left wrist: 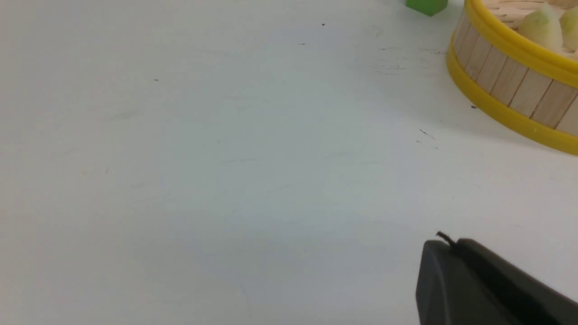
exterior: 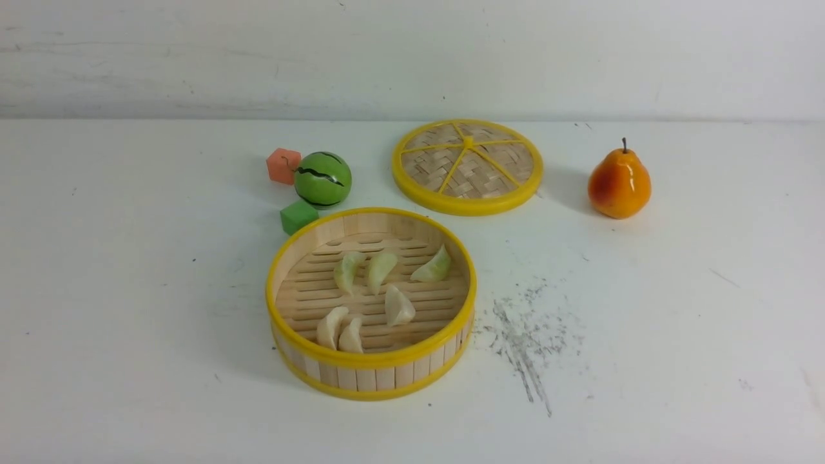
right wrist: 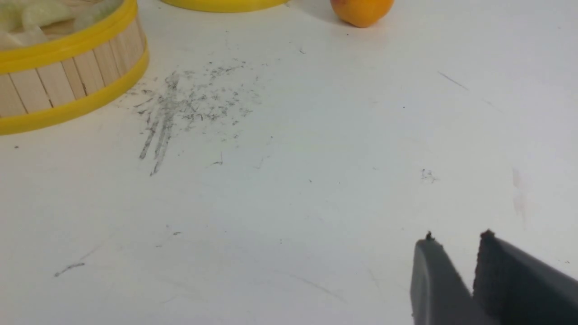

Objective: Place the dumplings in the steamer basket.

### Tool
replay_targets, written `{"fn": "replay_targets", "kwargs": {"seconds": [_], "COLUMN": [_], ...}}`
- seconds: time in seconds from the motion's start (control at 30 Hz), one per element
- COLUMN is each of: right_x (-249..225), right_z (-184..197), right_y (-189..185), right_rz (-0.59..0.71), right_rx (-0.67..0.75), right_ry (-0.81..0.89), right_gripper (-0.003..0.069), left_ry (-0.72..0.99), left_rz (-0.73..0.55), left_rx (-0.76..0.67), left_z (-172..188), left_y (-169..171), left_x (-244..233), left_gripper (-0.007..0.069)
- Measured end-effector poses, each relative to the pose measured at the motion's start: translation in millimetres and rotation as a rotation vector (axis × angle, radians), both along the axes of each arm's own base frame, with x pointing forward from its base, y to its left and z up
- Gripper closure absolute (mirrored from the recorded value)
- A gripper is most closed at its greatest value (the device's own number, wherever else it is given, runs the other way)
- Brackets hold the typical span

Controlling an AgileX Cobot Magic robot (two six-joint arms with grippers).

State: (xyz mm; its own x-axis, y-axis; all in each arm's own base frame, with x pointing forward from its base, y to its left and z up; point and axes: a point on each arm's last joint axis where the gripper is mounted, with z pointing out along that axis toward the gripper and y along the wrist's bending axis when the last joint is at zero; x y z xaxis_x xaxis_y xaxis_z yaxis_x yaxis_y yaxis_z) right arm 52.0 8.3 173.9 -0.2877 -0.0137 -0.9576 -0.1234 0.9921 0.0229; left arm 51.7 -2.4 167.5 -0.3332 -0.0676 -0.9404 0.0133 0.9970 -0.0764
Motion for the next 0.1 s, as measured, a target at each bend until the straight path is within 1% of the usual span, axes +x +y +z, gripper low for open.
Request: {"fn": "replay_targets", "kwargs": {"seconds": [0.1], "right_x": [0.0], "right_z": [0.0], "right_y": [0.0], "right_rz": [0.000], "right_rx": [0.000], "right_ry": [0.000], "right_gripper": [0.0499], "left_ry": [0.000], "left_rz": [0.000], "left_rx": [0.000], "left_z": [0.0], "left_y": [0.0], "left_x": [0.0], "left_gripper": [0.0625]}}
